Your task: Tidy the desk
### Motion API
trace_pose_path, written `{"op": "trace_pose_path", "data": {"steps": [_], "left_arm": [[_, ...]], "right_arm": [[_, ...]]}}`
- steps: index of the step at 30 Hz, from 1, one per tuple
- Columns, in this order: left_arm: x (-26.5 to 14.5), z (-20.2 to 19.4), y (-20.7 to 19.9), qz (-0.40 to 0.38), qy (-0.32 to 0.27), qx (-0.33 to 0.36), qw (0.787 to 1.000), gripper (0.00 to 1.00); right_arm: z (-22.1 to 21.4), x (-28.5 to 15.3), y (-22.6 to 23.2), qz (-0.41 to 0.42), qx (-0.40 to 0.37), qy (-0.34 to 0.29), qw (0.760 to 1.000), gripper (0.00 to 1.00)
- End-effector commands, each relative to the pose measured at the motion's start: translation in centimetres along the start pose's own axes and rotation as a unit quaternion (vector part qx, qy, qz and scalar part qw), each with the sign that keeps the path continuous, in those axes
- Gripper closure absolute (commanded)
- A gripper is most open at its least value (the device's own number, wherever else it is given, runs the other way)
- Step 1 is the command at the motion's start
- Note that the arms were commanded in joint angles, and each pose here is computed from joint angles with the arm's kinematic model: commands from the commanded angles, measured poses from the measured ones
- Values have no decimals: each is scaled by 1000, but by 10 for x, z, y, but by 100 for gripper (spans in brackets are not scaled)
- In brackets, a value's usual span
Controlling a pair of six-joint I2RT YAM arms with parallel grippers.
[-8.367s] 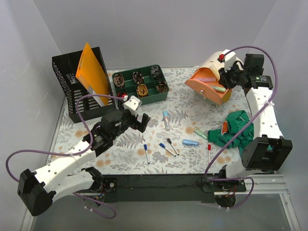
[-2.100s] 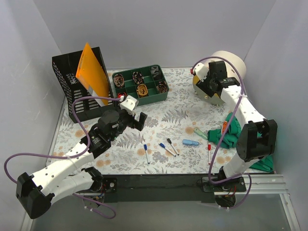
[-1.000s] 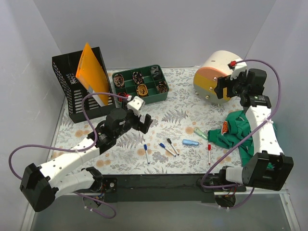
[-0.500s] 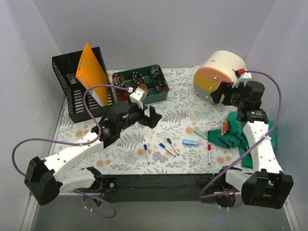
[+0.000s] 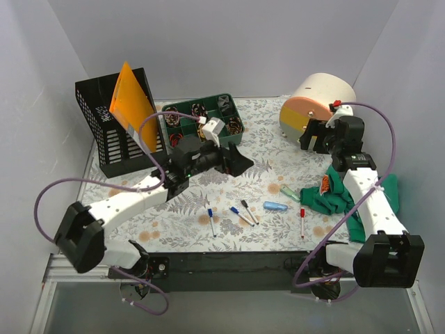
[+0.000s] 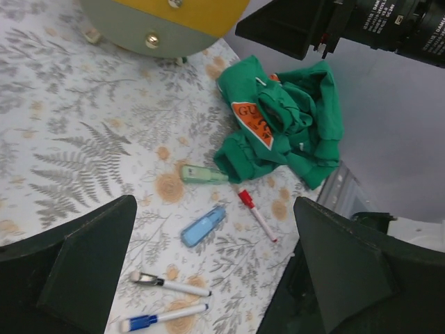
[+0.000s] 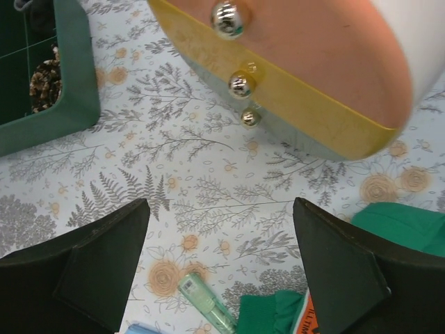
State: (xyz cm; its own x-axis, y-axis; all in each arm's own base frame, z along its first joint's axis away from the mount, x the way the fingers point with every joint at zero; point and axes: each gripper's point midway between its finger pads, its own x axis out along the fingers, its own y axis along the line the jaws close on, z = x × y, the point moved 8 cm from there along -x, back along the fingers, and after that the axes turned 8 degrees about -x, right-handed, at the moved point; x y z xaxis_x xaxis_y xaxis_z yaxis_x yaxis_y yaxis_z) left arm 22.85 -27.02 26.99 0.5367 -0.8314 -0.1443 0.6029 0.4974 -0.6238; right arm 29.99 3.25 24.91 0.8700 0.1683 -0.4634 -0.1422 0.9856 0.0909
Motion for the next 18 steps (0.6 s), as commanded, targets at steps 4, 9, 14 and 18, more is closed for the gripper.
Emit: {"op": "trace_pose_path", "data": {"steps": [4, 9, 14, 18], "left_arm": [[69, 16, -19, -99, 58, -140, 983, 3], [135, 14, 0, -97, 80, -186, 975, 10], [206, -4, 33, -93, 95, -200, 971, 16], [246, 1, 43, -103, 57, -198, 973, 19]], "right_arm": [[15, -32, -48, -48, 6, -53, 997, 9], [10, -48, -62, -32, 25, -70, 997, 17], [1, -55, -73, -36, 52, -71, 995, 24], [1, -55, -74, -32, 55, -71, 995, 24]]}}
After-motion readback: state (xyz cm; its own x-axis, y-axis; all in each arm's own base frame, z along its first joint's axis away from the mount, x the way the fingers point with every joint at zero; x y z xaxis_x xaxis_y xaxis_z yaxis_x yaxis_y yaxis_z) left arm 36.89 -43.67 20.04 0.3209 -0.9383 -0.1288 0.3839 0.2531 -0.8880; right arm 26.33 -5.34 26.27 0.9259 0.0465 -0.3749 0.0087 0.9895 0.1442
